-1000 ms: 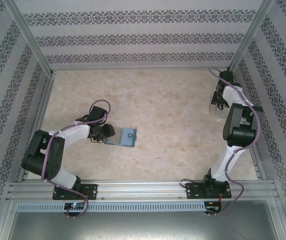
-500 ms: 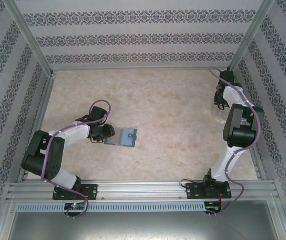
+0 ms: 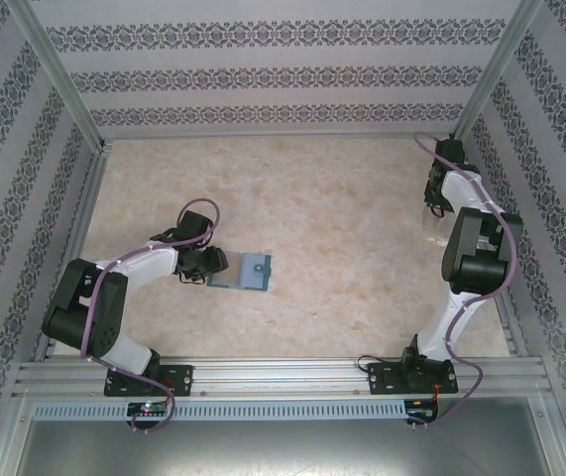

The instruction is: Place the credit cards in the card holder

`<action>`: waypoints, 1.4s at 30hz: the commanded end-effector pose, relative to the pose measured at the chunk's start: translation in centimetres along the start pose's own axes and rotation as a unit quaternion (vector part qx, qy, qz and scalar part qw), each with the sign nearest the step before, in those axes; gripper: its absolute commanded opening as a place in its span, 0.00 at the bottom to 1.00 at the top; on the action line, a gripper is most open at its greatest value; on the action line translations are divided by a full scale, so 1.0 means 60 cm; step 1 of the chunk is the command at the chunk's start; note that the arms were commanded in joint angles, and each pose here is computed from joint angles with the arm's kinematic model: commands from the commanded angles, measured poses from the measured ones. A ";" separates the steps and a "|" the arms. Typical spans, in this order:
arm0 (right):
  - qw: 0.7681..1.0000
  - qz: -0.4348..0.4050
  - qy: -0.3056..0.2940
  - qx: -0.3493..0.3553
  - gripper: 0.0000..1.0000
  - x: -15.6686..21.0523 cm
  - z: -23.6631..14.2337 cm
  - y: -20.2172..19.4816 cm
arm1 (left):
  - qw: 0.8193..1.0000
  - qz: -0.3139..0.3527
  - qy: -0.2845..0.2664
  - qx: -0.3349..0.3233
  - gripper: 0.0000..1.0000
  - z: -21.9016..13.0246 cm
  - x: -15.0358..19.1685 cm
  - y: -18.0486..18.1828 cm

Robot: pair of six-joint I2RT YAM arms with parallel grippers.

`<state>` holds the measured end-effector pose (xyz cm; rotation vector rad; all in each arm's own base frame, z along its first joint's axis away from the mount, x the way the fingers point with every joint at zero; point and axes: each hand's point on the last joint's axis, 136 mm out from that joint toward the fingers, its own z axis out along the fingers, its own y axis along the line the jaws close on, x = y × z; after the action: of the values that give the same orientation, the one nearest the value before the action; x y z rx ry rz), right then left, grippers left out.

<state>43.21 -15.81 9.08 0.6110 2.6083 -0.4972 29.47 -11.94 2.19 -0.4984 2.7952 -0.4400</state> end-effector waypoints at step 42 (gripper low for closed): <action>0.789 -0.050 0.001 -0.613 0.00 0.259 -0.441 0.376 | 0.998 0.003 0.068 0.007 0.48 0.008 0.054 -0.004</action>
<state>34.48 14.95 16.46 0.0730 2.4070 0.8630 28.92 -12.72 2.22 -0.4806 2.8240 -0.4886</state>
